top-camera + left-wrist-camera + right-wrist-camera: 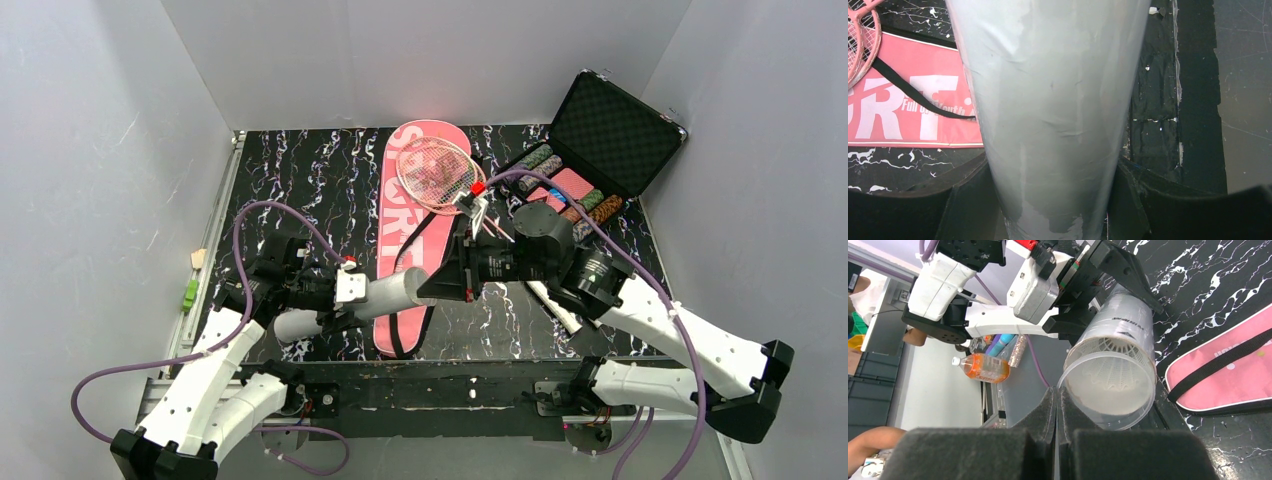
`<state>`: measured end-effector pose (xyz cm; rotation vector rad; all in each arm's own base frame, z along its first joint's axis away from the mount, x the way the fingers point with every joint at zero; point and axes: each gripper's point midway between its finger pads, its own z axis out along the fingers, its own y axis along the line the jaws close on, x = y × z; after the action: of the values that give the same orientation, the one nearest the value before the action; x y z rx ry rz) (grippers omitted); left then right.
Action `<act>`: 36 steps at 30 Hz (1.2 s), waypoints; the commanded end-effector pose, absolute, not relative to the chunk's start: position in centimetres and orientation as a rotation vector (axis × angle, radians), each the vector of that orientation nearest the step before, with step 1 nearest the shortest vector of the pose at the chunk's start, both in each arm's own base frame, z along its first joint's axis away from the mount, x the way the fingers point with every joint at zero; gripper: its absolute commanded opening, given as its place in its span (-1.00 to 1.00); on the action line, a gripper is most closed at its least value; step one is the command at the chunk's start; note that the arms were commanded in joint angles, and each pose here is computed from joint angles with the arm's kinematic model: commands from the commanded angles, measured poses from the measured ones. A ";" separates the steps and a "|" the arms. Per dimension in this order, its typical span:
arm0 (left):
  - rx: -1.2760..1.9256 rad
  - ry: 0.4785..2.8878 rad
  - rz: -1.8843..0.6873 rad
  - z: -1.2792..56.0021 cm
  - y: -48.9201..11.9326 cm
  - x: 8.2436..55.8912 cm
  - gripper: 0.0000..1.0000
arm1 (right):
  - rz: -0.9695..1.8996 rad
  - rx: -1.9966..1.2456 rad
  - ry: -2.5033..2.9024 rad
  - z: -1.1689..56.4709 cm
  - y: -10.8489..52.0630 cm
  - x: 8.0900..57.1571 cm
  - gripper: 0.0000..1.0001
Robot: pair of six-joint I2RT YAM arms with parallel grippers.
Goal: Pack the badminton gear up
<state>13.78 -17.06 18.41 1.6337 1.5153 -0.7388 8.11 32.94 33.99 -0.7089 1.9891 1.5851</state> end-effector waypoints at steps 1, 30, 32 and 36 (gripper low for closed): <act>1.637 1.446 -0.745 19.4 -17.6 13.7 -0.41 | 1.632 -0.759 1.845 37.4 33.8 8.1 -0.97; 1.640 1.435 -0.738 19.5 -17.6 13.7 -0.41 | 1.642 -0.697 1.874 34.1 34.8 9.0 -0.96; 1.641 1.435 -0.738 19.5 -17.6 13.7 -0.41 | 1.651 -0.694 1.864 34.0 34.8 9.0 -0.76; 1.643 1.438 -0.736 19.5 -17.5 13.7 -0.42 | 1.665 -0.680 1.826 34.4 34.8 9.1 -0.54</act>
<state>13.89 -16.85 18.22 1.6400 1.5240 -0.7209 8.94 34.76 32.62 -0.6934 1.9331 1.6391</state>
